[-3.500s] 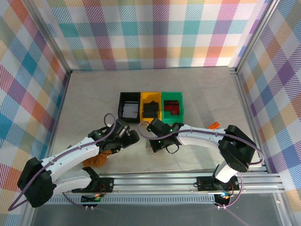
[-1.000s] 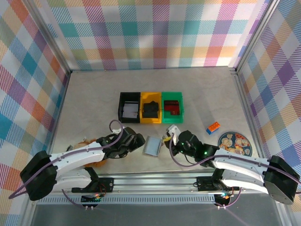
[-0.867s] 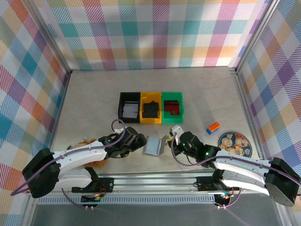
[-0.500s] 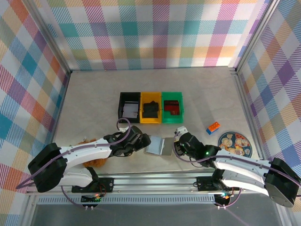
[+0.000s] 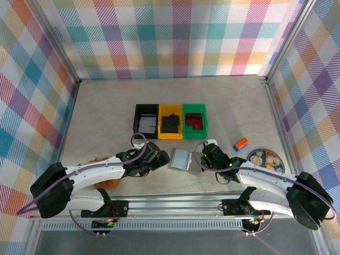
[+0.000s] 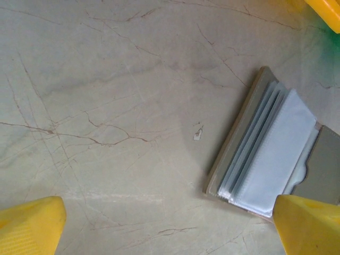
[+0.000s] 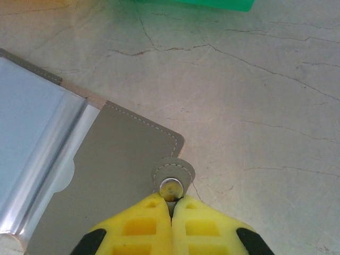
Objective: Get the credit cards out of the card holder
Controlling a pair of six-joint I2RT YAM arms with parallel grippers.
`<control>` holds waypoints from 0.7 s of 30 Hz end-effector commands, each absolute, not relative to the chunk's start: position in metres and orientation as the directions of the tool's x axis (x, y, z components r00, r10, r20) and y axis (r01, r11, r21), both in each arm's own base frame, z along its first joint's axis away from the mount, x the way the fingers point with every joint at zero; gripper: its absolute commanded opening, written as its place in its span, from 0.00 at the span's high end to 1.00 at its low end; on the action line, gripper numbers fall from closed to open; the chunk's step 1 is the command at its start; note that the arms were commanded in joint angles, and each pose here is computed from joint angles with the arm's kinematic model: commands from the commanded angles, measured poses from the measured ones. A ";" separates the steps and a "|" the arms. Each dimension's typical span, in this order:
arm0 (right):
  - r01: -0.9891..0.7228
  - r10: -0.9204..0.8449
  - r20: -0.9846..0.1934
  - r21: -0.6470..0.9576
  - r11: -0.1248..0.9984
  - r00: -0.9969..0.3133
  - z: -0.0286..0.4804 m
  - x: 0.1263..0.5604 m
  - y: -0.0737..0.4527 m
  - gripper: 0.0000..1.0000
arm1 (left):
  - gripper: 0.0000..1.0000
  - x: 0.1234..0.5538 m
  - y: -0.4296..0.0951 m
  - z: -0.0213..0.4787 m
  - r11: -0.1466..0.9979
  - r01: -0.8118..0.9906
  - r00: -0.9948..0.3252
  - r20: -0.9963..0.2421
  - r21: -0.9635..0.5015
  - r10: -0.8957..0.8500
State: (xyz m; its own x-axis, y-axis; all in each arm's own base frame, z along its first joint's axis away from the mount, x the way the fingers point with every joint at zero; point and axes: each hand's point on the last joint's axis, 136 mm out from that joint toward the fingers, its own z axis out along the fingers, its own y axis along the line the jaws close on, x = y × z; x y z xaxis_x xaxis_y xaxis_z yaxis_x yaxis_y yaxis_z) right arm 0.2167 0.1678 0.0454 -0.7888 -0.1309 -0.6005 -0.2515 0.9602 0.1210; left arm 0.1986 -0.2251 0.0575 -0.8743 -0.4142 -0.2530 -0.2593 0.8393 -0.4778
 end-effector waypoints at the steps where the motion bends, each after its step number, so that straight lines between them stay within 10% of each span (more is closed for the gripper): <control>1: -0.235 -0.110 -0.588 0.141 0.962 -0.802 0.051 0.226 0.173 0.88 | 0.00 0.197 -0.222 0.065 0.852 -0.238 -0.873 -0.282 -0.466 -0.398; 8: -0.188 -0.078 -0.560 0.141 0.972 -0.825 0.052 0.228 0.168 0.63 | 0.00 0.198 -0.218 0.069 0.853 -0.237 -0.866 -0.297 -0.465 -0.403; 21: -0.137 -0.025 -0.618 0.136 0.981 -0.786 0.105 0.227 0.149 0.47 | 0.00 0.199 -0.215 0.074 0.859 -0.223 -0.861 -0.320 -0.462 -0.395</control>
